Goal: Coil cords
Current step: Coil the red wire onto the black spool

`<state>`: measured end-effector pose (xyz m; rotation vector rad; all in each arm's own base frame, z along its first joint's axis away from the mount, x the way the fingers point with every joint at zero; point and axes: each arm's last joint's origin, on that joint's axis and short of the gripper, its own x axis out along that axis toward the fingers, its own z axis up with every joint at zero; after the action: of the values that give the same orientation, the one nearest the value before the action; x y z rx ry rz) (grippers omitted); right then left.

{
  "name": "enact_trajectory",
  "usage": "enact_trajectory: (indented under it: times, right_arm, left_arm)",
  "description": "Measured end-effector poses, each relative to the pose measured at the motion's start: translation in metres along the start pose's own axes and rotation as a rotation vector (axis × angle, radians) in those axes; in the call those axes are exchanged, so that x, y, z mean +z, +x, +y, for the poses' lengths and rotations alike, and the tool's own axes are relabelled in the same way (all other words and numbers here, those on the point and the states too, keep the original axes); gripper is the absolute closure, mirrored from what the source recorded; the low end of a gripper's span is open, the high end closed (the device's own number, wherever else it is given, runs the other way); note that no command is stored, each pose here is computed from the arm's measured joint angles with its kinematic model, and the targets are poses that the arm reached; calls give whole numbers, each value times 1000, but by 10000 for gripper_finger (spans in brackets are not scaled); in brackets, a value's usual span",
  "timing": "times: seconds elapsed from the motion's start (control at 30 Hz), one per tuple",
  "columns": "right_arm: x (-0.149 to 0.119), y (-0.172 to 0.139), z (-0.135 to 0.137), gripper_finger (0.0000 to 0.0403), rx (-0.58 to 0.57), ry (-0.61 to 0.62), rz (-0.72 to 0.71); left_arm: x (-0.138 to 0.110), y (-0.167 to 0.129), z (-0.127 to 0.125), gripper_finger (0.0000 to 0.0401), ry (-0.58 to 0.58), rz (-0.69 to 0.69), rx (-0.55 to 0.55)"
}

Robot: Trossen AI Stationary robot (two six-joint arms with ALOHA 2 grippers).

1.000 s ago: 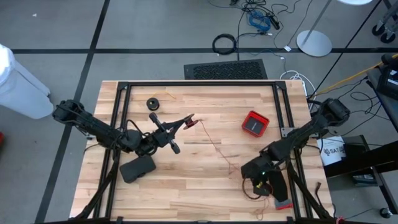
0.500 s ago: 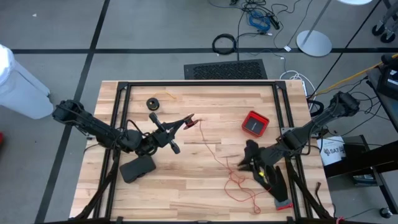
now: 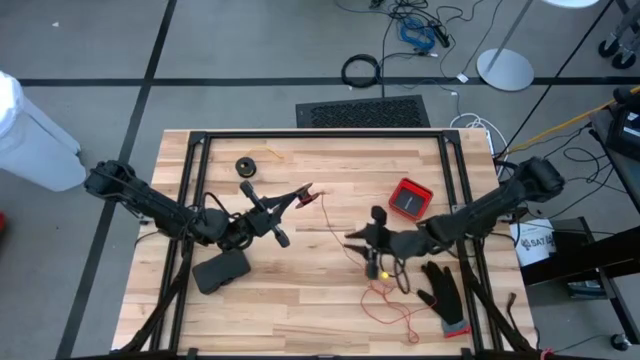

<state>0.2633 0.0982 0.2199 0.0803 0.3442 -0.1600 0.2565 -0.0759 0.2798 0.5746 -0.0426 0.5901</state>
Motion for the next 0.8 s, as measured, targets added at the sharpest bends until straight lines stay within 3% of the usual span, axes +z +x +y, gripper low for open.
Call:
enact_trajectory:
  times: [0.17, 0.8]
  right_arm:
    - [3, 15, -9, 317, -104, -12, -79]
    - [0, 45, -35, 319, -209, 14, -119]
  left_arm:
    - [0, 0, 0, 401, 1, 1, -2]
    - [-1, 0, -2, 401, -64, -12, -32]
